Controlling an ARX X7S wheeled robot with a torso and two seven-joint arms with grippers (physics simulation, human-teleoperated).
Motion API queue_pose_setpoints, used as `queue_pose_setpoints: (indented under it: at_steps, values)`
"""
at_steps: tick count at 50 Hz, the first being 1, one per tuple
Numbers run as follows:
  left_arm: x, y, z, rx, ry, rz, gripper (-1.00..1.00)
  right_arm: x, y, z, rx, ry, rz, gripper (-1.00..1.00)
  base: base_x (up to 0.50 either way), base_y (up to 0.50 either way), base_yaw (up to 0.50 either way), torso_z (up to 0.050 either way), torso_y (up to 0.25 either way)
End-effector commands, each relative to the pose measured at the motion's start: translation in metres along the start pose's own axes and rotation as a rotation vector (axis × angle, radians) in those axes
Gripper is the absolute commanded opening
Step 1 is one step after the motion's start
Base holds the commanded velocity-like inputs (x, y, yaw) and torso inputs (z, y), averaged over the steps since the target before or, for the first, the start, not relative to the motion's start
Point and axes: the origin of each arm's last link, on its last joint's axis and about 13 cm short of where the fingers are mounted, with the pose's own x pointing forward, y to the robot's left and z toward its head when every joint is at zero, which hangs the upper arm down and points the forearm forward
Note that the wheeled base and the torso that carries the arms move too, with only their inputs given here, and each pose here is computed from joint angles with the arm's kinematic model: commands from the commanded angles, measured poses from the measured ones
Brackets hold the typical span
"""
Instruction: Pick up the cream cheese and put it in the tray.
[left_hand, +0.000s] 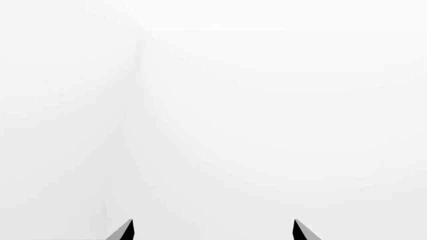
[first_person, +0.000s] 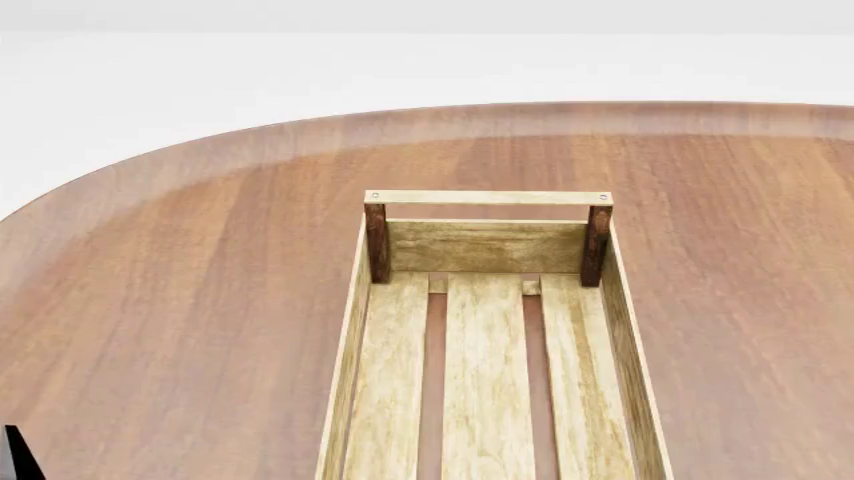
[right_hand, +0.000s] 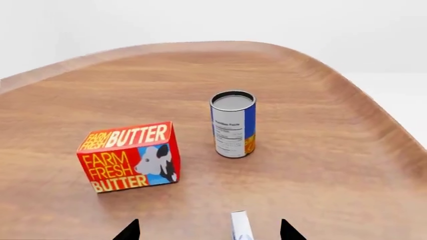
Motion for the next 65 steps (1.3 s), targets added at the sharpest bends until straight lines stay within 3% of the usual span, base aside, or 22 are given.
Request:
queue_pose_setpoints:
  at_steps: [1, 25, 65]
  values:
    - [0.000, 0.000, 0.000, 0.000, 0.002, 0.002, 1.00, 0.006, -0.005, -0.006, -0.044, 0.000, -0.025, 1.00, 0.00, 0.00, 0.00, 0.000, 0.000]
    - [0.000, 0.000, 0.001, 0.001, 0.001, 0.004, 1.00, 0.018, -0.016, -0.018, -0.067, 0.029, -0.090, 1.00, 0.00, 0.00, 0.00, 0.000, 0.000]
    - [-0.002, -0.002, 0.001, 0.008, 0.008, -0.001, 1.00, 0.033, -0.016, -0.035, -0.113, 0.074, -0.118, 1.00, 0.00, 0.00, 0.00, 0.000, 0.000]
